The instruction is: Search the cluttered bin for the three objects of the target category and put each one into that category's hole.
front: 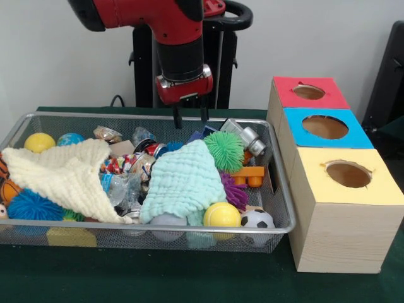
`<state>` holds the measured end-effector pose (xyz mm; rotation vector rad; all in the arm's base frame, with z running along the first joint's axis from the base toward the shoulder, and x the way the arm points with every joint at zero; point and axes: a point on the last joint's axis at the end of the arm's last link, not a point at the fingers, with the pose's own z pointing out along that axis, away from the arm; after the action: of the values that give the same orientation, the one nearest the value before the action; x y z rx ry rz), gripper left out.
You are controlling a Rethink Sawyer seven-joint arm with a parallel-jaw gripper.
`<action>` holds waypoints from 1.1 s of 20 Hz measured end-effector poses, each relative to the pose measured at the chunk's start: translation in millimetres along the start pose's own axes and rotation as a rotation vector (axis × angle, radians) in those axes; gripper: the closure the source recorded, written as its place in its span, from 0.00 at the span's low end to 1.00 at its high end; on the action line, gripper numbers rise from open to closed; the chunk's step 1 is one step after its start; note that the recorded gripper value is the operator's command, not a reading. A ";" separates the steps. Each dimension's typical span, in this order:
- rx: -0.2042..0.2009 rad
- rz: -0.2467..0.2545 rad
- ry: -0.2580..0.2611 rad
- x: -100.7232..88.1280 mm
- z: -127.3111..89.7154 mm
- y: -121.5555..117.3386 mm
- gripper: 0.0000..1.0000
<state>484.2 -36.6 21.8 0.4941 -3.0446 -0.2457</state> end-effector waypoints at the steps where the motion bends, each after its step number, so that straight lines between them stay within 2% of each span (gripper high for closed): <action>1: -0.004 -0.002 0.003 -1.1 0.3 -1.3 0.00; 3: -0.016 -0.009 0.019 -5.0 0.6 -5.7 0.00; 10: -0.021 -0.037 0.031 -19.0 -2.0 -15.9 0.00; 19: -0.005 -0.114 -0.033 -38.8 -13.4 -26.0 0.00; 22: 0.014 -0.142 -0.051 -44.6 -17.2 -27.2 0.00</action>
<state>536.1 -50.4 33.3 0.7178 -3.0654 -0.2466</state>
